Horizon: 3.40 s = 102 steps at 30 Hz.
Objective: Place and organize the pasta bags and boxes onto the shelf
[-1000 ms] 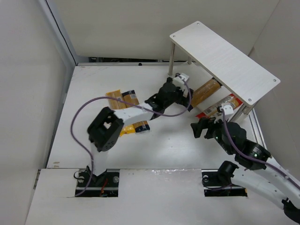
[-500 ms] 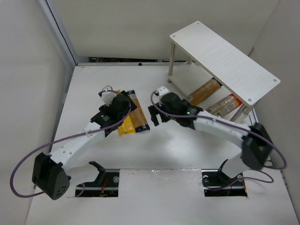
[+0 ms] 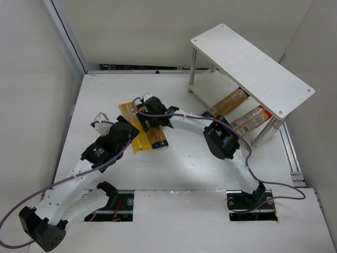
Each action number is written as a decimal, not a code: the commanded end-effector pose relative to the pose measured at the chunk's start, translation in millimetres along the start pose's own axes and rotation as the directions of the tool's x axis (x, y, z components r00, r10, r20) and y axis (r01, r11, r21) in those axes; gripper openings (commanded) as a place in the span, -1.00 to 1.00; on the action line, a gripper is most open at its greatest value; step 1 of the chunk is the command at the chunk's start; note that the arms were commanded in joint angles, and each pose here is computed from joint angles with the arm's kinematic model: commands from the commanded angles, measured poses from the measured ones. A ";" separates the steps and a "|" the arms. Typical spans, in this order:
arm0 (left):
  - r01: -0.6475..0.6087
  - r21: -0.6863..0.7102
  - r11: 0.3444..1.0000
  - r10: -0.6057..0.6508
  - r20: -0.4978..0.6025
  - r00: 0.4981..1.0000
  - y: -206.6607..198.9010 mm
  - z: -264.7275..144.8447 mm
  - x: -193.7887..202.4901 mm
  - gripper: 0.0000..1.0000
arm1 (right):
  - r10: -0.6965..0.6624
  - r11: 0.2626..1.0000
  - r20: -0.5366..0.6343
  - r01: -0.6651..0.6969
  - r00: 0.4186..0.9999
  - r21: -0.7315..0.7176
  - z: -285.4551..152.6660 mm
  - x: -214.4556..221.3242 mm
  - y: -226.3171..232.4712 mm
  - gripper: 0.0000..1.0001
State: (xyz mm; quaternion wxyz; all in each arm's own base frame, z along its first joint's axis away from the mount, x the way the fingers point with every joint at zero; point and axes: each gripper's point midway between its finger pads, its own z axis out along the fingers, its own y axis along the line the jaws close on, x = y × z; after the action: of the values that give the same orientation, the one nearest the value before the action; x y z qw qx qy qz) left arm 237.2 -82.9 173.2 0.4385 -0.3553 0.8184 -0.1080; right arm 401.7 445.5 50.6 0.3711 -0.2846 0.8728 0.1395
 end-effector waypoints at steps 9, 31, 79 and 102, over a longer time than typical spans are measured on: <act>0.017 -0.010 1.000 -0.017 0.044 0.999 8.4 1.4 -5.0 1.00 | 0.047 0.996 -0.112 -0.038 0.993 0.082 1.9 40.7 -10.4 0.25; 0.004 -0.030 1.000 -0.004 0.008 1.000 -3.5 27.3 14.9 1.00 | 0.104 0.794 0.773 -0.521 0.625 0.314 -412.6 -207.6 -143.4 -1.00; -0.272 -0.265 0.925 0.243 -0.137 0.960 -21.4 134.9 11.7 1.00 | -0.217 0.852 0.581 -0.138 0.784 0.505 -487.8 -152.8 -199.2 0.99; -0.315 -0.153 0.936 0.283 -0.200 0.938 -12.0 208.7 31.7 1.00 | -0.117 0.984 0.323 0.066 0.939 0.164 -325.5 30.7 -87.9 0.99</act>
State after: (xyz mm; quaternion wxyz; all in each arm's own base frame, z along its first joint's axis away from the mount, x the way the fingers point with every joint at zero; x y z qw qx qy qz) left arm 387.0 -80.6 31.7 0.3306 -0.2691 0.9045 0.0137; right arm 250.8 208.7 240.4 0.5224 -0.2834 0.8006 0.0768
